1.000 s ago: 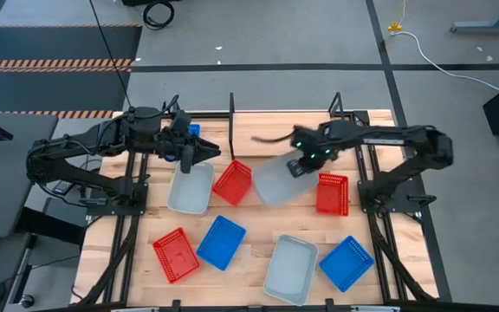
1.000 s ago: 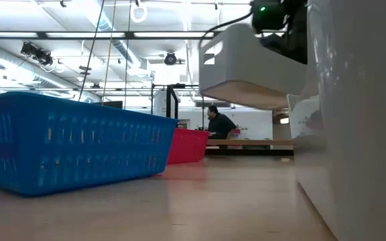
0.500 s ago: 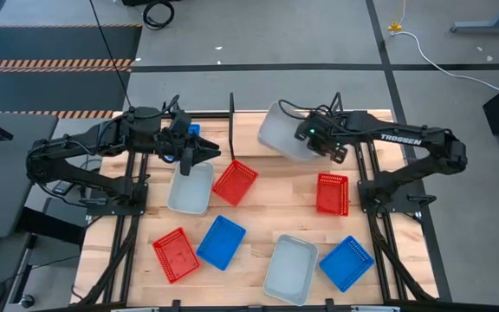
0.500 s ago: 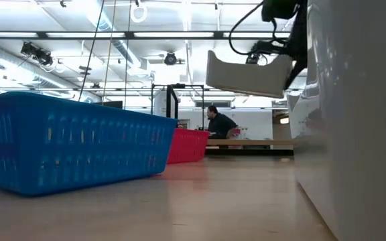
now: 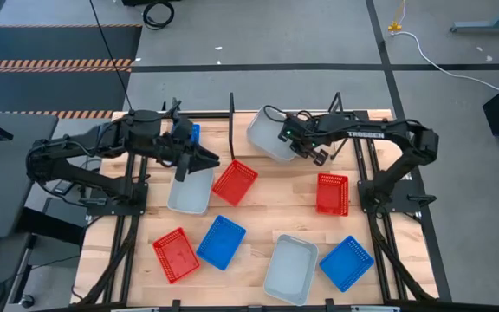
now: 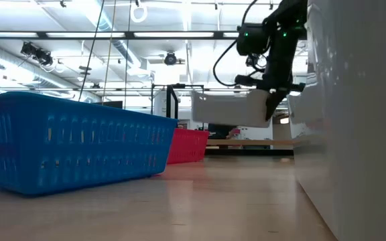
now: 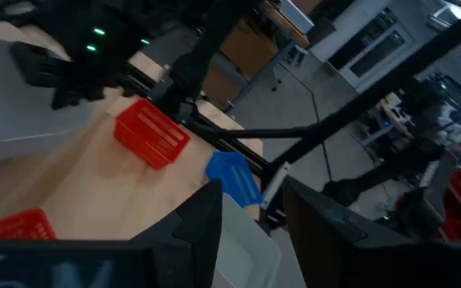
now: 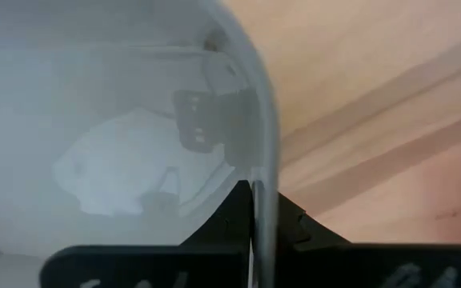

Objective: Stack baskets on shelf by color
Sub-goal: Put the top right gray bin on the shelf

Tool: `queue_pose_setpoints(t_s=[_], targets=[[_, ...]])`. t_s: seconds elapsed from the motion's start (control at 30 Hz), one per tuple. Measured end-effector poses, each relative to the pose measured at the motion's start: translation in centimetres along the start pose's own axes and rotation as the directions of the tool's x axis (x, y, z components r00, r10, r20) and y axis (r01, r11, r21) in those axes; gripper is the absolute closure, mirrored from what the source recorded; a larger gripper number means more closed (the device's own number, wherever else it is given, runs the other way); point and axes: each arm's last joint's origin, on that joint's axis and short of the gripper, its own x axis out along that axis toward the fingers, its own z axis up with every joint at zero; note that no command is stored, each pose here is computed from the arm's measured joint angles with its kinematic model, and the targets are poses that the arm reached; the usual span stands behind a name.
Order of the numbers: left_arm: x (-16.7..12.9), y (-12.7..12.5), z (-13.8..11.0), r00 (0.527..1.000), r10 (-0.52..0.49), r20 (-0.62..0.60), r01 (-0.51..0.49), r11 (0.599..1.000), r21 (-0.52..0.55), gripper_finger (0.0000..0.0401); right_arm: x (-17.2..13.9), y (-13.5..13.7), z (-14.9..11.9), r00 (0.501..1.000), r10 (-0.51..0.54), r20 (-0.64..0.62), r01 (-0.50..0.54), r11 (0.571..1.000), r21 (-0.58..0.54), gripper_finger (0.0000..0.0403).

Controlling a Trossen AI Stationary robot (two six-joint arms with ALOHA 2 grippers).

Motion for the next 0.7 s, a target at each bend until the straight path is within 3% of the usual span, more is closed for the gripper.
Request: queue_pose_setpoints(t_s=[0.13, 0.3, 0.47, 0.7], targets=[[0.1, -0.5, -0.4, 1.000, -0.022, -0.018, 0.022, 1.000, 0.004, 0.0259, 0.2, 0.3, 0.6, 1.000, 0.012, -0.002, -0.012, 0.997, -0.074, 0.0349], [0.1, -0.7, -0.6, 0.999, -0.030, -0.024, 0.030, 1.000, 0.006, 0.0259, -0.7, 1.3, 1.7, 0.988, 0.147, 0.056, -0.133, 0.971, -0.197, 0.0297], [0.1, -0.7, -0.5, 1.000, -0.017, -0.013, 0.017, 1.000, -0.025, 0.0259, -1.9, 2.2, 2.9, 0.960, 0.277, 0.029, -0.247, 0.894, -0.375, 0.0246], [0.1, -0.5, -0.4, 0.998, 0.043, 0.035, -0.041, 0.997, -0.072, 0.0259, -2.2, 2.1, 3.2, 0.957, 0.271, -0.105, -0.285, 0.803, -0.522, 0.0186]])
